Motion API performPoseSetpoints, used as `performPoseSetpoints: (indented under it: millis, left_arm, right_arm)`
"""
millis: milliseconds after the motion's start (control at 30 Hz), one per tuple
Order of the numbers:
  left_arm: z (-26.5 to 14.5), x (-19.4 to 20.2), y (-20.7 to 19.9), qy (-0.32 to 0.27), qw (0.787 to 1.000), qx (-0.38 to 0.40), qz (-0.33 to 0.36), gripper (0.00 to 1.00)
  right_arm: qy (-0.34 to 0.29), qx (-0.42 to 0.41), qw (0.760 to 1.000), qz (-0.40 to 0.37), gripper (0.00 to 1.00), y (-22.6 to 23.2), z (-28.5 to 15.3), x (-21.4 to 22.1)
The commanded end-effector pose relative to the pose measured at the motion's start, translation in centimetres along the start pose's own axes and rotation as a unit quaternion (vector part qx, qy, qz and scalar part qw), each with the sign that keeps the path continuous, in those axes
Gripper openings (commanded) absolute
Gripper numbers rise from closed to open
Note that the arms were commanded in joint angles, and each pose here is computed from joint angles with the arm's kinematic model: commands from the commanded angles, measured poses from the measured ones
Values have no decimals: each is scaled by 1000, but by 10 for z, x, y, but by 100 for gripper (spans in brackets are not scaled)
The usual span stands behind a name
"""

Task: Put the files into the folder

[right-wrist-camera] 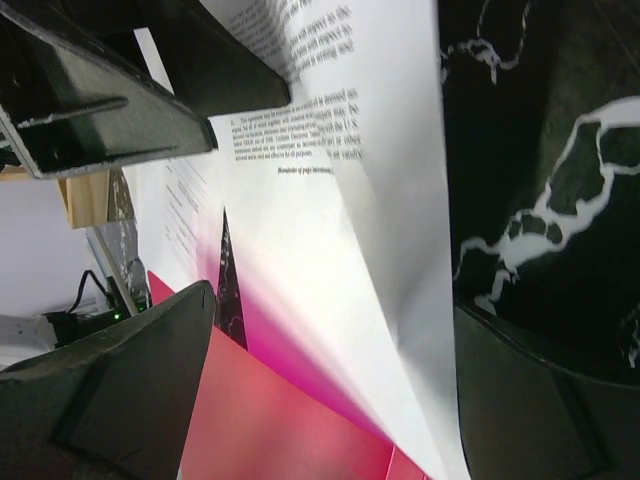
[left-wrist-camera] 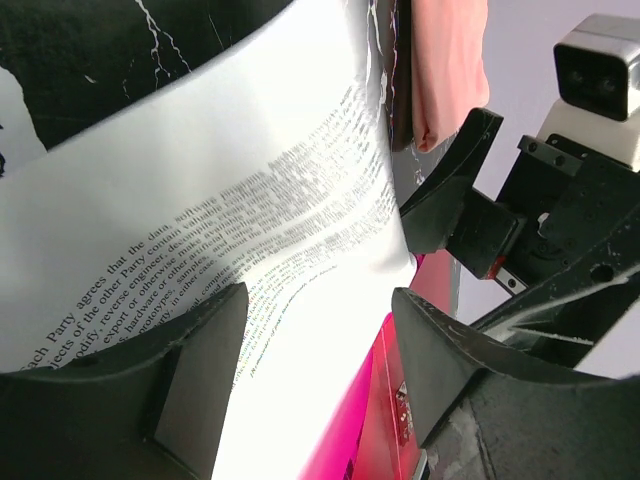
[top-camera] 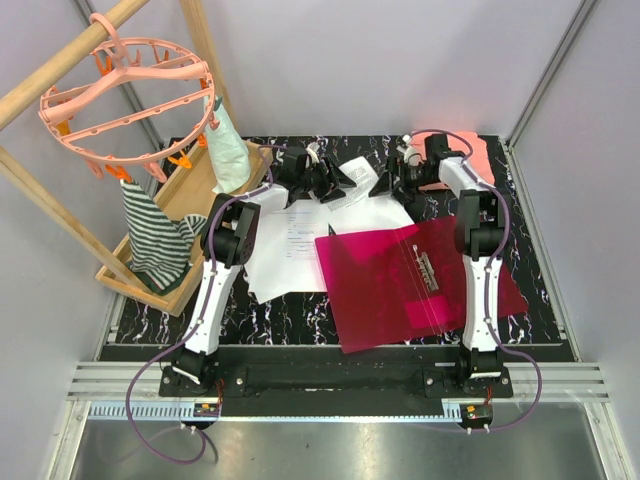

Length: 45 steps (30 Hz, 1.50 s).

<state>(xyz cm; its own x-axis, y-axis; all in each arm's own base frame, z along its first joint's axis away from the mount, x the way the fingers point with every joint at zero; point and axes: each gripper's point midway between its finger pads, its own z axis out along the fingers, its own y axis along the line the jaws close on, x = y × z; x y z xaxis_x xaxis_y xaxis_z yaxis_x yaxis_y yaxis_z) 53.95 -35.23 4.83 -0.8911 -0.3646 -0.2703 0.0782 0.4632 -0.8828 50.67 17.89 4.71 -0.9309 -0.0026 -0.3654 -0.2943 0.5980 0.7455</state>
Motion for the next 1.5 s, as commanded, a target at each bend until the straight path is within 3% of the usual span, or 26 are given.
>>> performPoseSetpoints:
  millis: [0, 100, 233, 267, 467, 600, 800, 967, 1133, 1233, 1400, 1467]
  left_arm:
    - [4, 7, 27, 6, 1000, -27, -8, 67]
    - [4, 8, 26, 7, 1000, -27, -5, 67]
    - [4, 8, 25, 8, 1000, -28, 0, 67]
    - [3, 8, 25, 8, 1000, -29, 1, 67]
    - [-3, 4, 7, 6, 999, -20, 34, 69]
    - [-21, -8, -43, -2, 997, 13, 75, 77]
    - [-64, -9, -112, -18, 991, 35, 131, 82]
    - [-105, 15, -155, -19, 985, 55, 162, 84]
    - [-135, 67, -160, 7, 985, 36, 168, 86]
    - [-152, 104, -139, 22, 984, -8, 177, 86]
    - [-180, 160, -69, 42, 982, -113, 146, 86]
    - [-189, 175, -63, 39, 982, -125, 138, 85]
  right_arm:
    - [-12, -1, 1000, 2, 100, 10, -13, 1]
    - [-22, -16, 1000, 13, 99, 9, -14, 0]
    - [-30, -37, 999, 22, 91, 8, -8, -10]
    - [-30, -40, 998, 27, 82, 7, -6, -11]
    - [-42, -46, 998, 21, 50, -2, 4, -25]
    - [-50, -57, 997, 16, 26, -4, 9, -34]
    - [-83, -45, 995, -19, 1, -4, 10, -63]
    - [-139, -39, 986, -81, 0, 23, 0, -116]
    - [-201, -38, 972, -118, 0, 78, -36, -159]
    - [-229, -22, 965, -127, 0, 125, -77, -169]
    - [-224, 105, 966, -79, 0, 135, -128, -137]
    - [-227, 150, 960, -66, 0, 140, -152, -120]
